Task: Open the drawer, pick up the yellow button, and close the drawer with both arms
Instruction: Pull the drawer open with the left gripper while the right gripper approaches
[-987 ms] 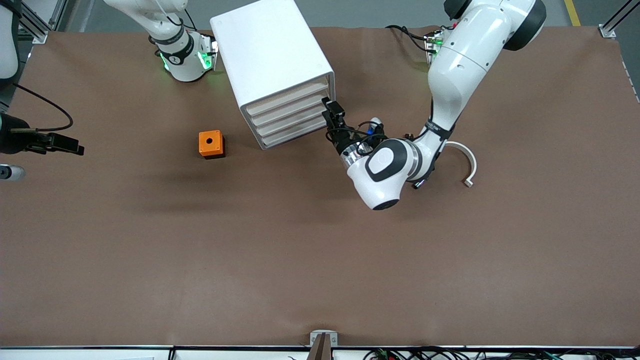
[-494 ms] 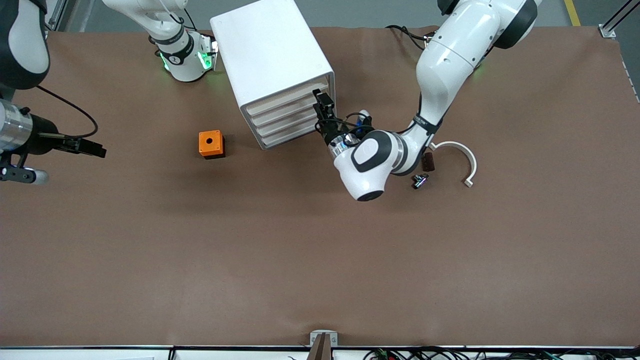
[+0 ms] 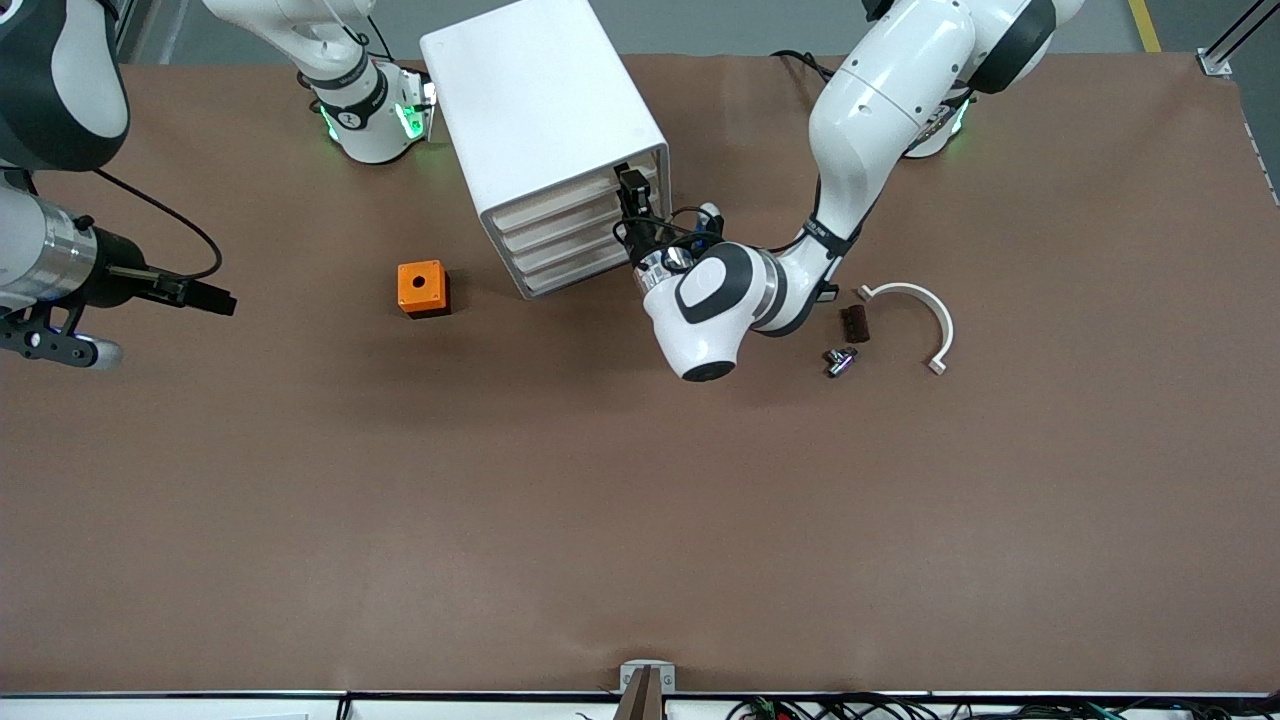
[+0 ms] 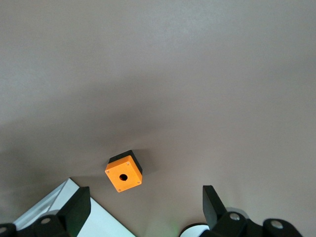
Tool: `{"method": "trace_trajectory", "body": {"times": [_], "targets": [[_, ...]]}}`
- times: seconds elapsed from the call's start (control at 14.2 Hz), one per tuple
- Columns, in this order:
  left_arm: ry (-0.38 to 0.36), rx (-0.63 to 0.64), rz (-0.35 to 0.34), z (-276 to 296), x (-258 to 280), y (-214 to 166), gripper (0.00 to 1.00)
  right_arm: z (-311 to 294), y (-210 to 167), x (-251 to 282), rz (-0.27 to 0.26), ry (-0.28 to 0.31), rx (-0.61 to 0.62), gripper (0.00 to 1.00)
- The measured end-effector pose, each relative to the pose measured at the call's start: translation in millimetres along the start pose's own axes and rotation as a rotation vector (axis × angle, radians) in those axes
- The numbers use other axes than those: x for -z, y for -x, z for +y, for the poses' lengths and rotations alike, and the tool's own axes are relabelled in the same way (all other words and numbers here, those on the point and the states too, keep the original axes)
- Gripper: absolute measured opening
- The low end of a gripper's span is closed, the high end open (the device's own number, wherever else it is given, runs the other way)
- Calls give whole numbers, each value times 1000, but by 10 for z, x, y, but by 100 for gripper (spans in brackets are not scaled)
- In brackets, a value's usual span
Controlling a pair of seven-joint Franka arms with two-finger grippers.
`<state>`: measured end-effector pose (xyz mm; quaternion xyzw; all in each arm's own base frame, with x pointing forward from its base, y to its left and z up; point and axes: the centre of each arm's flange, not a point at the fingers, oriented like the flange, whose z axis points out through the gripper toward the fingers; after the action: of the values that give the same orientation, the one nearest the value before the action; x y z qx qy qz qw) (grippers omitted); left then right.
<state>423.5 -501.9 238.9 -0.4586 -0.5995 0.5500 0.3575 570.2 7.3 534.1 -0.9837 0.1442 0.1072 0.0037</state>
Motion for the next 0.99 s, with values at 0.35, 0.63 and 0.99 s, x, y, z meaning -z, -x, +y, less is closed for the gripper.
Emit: {"method": "trace_trajectory", "body": {"times": [0.35, 0.63, 0.99], "targets": [[-6, 12, -18, -3, 73, -21, 15, -636, 256, 135, 29, 7, -51, 100], [-4, 17, -53, 16, 270, -97, 15, -956, 412, 181, 46, 7, -36, 100], [23, 23, -179, 81, 827, -305, 14, -1386, 562, 131, 79, -16, -122, 100]]}}
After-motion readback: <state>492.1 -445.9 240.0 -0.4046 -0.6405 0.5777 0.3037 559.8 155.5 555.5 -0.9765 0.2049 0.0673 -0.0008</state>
